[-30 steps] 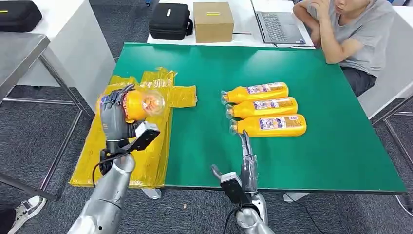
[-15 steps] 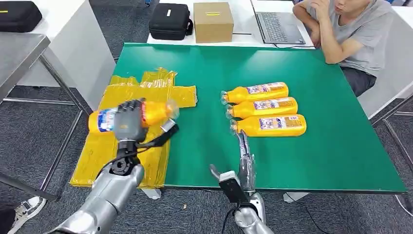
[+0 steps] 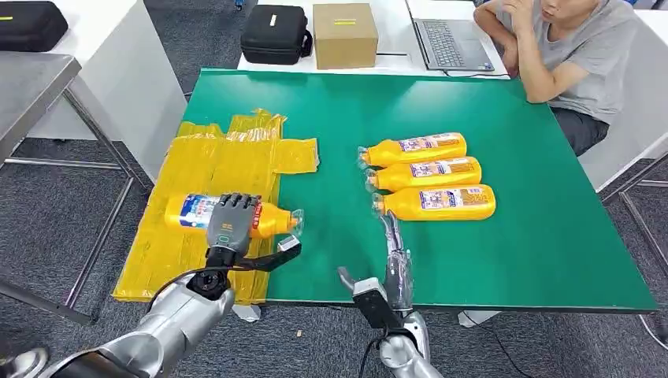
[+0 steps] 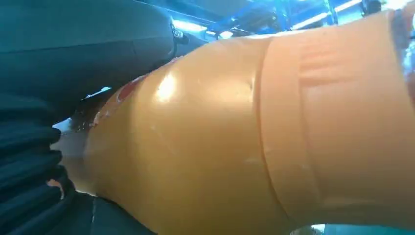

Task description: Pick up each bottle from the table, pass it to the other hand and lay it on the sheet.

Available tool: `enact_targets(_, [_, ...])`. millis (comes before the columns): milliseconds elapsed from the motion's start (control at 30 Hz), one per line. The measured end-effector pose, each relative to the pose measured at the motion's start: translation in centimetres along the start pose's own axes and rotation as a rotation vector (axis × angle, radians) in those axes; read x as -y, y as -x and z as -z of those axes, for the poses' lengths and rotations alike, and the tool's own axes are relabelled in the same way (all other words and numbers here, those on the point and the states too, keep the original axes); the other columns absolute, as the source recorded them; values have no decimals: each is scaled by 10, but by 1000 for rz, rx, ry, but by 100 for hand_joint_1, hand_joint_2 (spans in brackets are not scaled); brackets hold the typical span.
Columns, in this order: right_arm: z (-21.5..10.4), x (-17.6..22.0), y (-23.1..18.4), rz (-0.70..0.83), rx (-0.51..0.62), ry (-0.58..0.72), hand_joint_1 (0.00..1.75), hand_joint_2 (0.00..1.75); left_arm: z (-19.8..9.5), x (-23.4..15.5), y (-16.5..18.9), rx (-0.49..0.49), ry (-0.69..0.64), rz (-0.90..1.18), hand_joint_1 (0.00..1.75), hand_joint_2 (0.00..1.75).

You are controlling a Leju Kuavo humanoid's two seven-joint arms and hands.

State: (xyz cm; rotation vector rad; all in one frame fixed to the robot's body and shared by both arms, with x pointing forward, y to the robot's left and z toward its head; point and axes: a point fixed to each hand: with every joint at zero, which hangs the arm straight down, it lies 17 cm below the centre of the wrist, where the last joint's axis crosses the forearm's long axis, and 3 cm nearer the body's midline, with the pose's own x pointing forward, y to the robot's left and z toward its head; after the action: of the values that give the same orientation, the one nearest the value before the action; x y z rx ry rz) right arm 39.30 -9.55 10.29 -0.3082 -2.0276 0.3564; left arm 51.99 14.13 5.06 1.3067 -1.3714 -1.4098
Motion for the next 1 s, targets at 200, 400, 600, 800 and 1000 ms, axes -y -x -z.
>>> enact_targets(200, [-1, 0, 1, -2, -1, -2, 0, 175, -4, 8, -2, 18, 20, 22, 175, 175])
enact_targets(400, [-7, 0, 4, -17, -5, -8, 0, 175, -8, 15, -1, 21, 43, 25, 171, 175])
enact_targets(600, [-13, 3, 7, -26, -16, -6, 0, 175, -10, 16, 0, 12, 34, -33, 26, 175])
enact_targets(800, [-13, 3, 8, -24, -18, -3, 0, 175, -10, 18, 2, 6, 45, -43, 5, 175])
enact_targets(1000, [-11, 4, 7, -23, -17, 0, 0, 175, -8, 17, 0, 11, 53, -45, 5, 175])
